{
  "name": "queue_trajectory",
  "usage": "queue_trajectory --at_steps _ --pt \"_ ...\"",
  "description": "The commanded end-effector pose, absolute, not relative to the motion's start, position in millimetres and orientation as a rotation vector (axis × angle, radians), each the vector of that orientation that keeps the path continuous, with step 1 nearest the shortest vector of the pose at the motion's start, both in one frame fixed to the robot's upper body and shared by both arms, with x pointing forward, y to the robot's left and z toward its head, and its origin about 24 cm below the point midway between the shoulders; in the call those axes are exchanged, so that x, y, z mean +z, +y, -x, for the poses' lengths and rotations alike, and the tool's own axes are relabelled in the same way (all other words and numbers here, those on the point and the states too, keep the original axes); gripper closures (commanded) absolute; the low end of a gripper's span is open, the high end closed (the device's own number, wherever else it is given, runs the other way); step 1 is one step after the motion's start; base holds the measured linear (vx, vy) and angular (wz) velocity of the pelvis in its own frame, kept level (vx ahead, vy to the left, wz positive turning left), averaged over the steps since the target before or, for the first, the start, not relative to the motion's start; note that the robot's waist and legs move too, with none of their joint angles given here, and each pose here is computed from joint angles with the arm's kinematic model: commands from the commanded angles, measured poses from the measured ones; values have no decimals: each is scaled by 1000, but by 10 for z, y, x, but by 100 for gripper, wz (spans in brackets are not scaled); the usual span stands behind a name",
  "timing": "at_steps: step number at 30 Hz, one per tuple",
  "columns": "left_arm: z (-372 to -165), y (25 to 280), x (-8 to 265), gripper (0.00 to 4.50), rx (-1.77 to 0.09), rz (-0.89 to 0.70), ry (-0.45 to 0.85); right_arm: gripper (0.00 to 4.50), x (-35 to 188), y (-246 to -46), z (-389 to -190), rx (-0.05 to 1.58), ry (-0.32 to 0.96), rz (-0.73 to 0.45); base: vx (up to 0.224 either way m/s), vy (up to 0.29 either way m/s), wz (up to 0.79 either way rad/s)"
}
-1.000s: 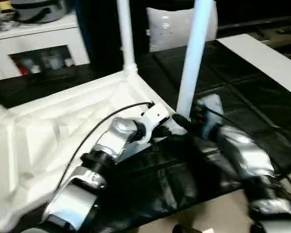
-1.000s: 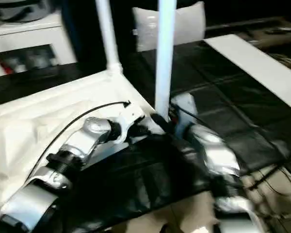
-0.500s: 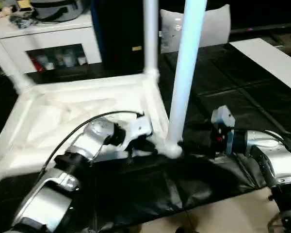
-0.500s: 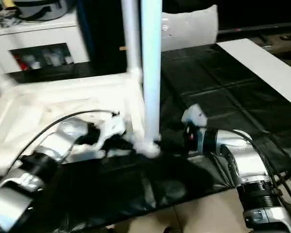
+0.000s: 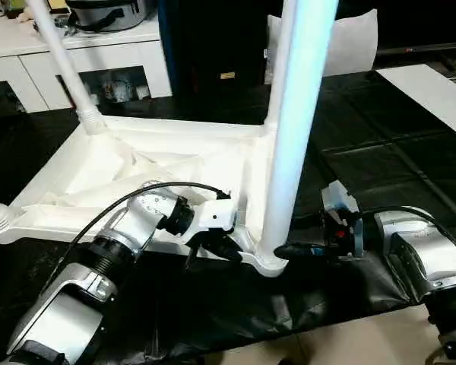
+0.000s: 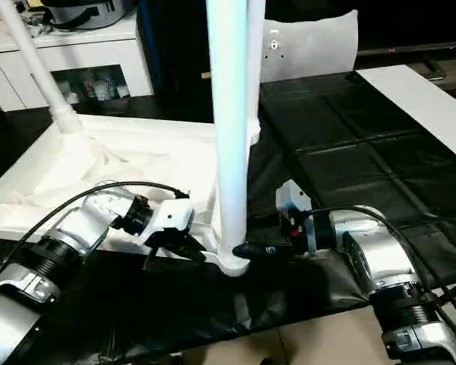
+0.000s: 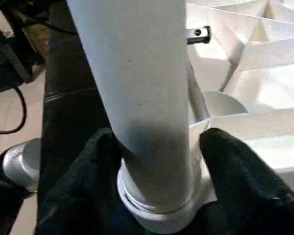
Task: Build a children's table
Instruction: Rotate leg to tighten
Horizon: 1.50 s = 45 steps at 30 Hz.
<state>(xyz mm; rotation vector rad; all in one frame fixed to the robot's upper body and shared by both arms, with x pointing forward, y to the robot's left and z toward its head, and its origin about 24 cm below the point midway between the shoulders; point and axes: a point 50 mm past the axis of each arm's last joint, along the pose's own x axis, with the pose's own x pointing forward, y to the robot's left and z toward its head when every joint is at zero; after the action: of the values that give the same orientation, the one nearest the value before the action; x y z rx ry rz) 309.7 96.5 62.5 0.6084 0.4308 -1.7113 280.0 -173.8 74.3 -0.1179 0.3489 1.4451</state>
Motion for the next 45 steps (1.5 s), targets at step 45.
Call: queue_trajectory --at_steps 45 --pt "-3031 917 657 450 -1719 -584 413 217 753 -1602 -2756 1464 390 53 0 0 0"
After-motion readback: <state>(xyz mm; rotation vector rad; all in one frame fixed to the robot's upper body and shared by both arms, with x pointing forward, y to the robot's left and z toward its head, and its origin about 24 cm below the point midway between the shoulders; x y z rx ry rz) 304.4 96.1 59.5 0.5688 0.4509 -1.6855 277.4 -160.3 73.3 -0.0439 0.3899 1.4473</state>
